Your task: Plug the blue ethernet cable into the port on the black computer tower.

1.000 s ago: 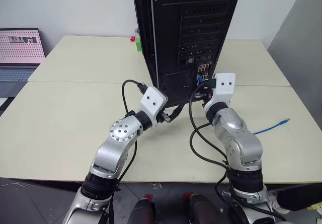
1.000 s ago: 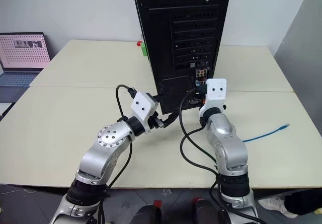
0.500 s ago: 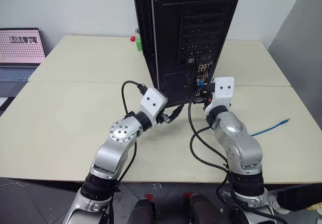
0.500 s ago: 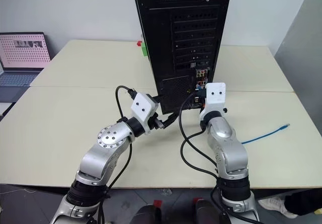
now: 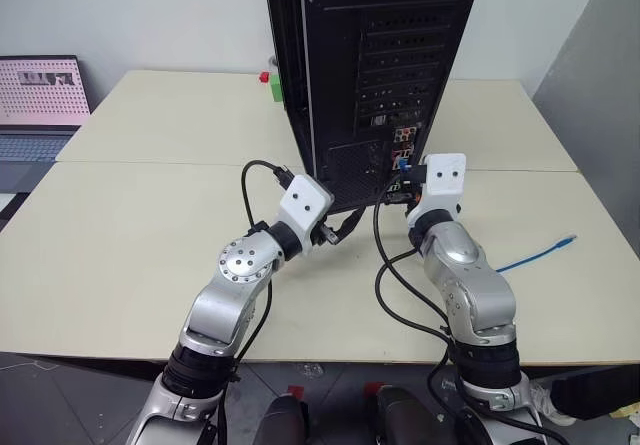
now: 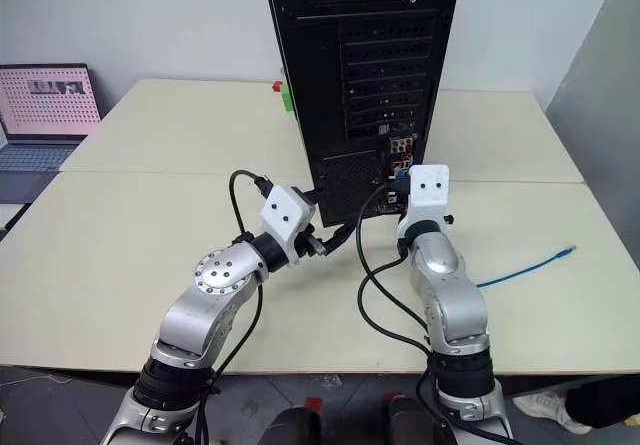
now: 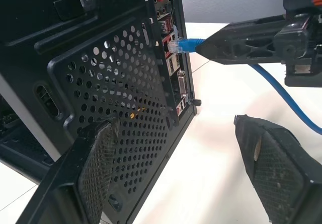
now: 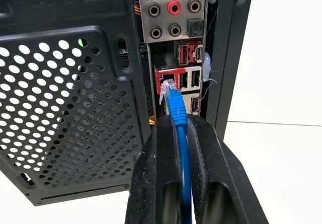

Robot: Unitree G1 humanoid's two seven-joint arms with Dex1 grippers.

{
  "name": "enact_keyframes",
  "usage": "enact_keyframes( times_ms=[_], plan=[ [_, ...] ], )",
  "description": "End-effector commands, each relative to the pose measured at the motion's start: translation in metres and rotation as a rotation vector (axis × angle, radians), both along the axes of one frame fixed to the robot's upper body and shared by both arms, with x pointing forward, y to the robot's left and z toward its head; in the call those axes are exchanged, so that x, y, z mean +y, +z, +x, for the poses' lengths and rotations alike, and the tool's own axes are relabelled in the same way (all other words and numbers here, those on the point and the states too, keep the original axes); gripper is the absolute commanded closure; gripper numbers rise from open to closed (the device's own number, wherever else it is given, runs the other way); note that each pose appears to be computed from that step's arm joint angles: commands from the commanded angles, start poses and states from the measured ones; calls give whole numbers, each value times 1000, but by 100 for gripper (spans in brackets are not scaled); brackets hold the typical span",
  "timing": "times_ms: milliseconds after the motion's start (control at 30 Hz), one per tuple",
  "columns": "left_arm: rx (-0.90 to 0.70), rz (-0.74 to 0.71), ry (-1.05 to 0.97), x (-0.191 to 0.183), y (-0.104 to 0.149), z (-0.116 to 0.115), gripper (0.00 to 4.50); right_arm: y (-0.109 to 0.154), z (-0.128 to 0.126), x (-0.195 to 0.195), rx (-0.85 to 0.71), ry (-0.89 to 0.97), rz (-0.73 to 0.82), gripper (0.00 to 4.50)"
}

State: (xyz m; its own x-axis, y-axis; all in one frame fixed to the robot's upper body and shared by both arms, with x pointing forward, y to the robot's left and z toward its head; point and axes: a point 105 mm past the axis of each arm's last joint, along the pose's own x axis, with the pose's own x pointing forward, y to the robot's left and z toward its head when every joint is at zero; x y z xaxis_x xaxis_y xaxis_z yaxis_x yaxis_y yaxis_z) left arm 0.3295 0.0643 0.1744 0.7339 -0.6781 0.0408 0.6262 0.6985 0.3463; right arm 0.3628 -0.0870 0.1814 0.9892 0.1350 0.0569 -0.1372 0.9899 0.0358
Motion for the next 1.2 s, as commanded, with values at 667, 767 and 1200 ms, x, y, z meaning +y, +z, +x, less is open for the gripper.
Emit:
enact_keyframes(
  times_ms=[667,767,1200],
  plan=[
    [-42,-19,-5,-1,8,-2,64,20,2,5,-73,23,3,450],
    [-42,-19,-6,-1,8,-2,64,15,2,7,-66,33,-22,450],
    [-43,-18,-6,-1,9,-1,64,18,6,6,-85,8,-52,450]
  ],
)
